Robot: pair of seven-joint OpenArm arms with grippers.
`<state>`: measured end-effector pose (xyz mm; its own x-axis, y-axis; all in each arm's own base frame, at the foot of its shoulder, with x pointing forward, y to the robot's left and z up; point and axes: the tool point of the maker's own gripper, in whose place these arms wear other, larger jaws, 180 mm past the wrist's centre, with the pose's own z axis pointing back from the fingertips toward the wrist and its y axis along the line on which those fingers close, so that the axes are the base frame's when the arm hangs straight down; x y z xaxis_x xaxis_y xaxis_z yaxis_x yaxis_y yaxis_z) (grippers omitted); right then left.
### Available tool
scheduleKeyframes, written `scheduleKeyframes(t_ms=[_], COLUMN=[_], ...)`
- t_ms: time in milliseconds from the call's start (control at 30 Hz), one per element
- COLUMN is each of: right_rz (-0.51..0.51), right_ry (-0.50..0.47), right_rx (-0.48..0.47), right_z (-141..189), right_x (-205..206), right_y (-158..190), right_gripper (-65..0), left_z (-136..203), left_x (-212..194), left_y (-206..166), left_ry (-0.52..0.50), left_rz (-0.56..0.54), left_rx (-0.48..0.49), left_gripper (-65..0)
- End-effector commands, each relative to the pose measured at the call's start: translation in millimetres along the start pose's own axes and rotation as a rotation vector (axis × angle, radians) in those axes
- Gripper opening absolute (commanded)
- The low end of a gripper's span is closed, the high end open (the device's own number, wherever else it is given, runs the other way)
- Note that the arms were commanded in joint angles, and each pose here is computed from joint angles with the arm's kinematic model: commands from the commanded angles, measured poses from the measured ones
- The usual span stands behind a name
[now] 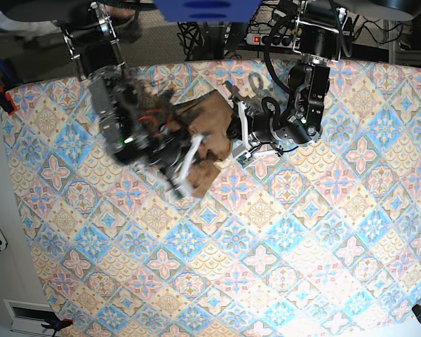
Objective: Layout the t-shirt on the table in an organized manner, then fold the t-shirt properly
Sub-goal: 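Grasp the folded bundle with the right gripper and fold it toward the left gripper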
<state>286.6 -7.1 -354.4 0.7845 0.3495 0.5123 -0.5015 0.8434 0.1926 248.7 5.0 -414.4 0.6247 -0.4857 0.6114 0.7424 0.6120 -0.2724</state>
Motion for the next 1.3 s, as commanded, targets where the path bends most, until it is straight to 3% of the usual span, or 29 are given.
scheduleKeyframes(t_ms=[0, 133, 233, 367, 700, 900, 1167, 1267], right_rz=[0.034, 0.131, 0.182, 0.27, 0.385, 0.437, 0.444, 0.446], right_ry=[-0.041, -0.029, -0.045, -0.041, -0.022, -0.008, -0.007, -0.028], right_rx=[0.007, -0.054, -0.09, -0.121, -0.086, -0.061, -0.059, -0.055], right_z=[2, -9, -12, -14, -19, -21, -21, -17], right_x=[14, 15, 22, 19, 8, 0, -1, 3], right_y=[11, 28, 42, 54, 84, 98, 100, 102], right_gripper=[-65.0, -65.0, -65.0, -53.0, -47.9, -46.3, -17.4, -12.1], left_z=[2, 5, 23, 60, 120, 128, 128, 128], left_x=[14, 20, 30, 37, 4, -2, -3, -3], left_y=[-1, -3, -7, 7, 68, 76, 77, 77], left_ry=[-0.048, -0.064, -0.134, -0.225, -0.205, -0.19, -0.184, -0.184], left_rz=[-0.007, -0.014, -0.013, 0.032, 0.196, 0.19, 0.191, 0.192], left_rx=[-0.009, -0.009, -0.001, 0.068, 0.268, 0.294, 0.297, 0.296], left_gripper=[-65.0, -65.0, -65.0, -65.0, -65.0, -65.0, -65.0, -65.0])
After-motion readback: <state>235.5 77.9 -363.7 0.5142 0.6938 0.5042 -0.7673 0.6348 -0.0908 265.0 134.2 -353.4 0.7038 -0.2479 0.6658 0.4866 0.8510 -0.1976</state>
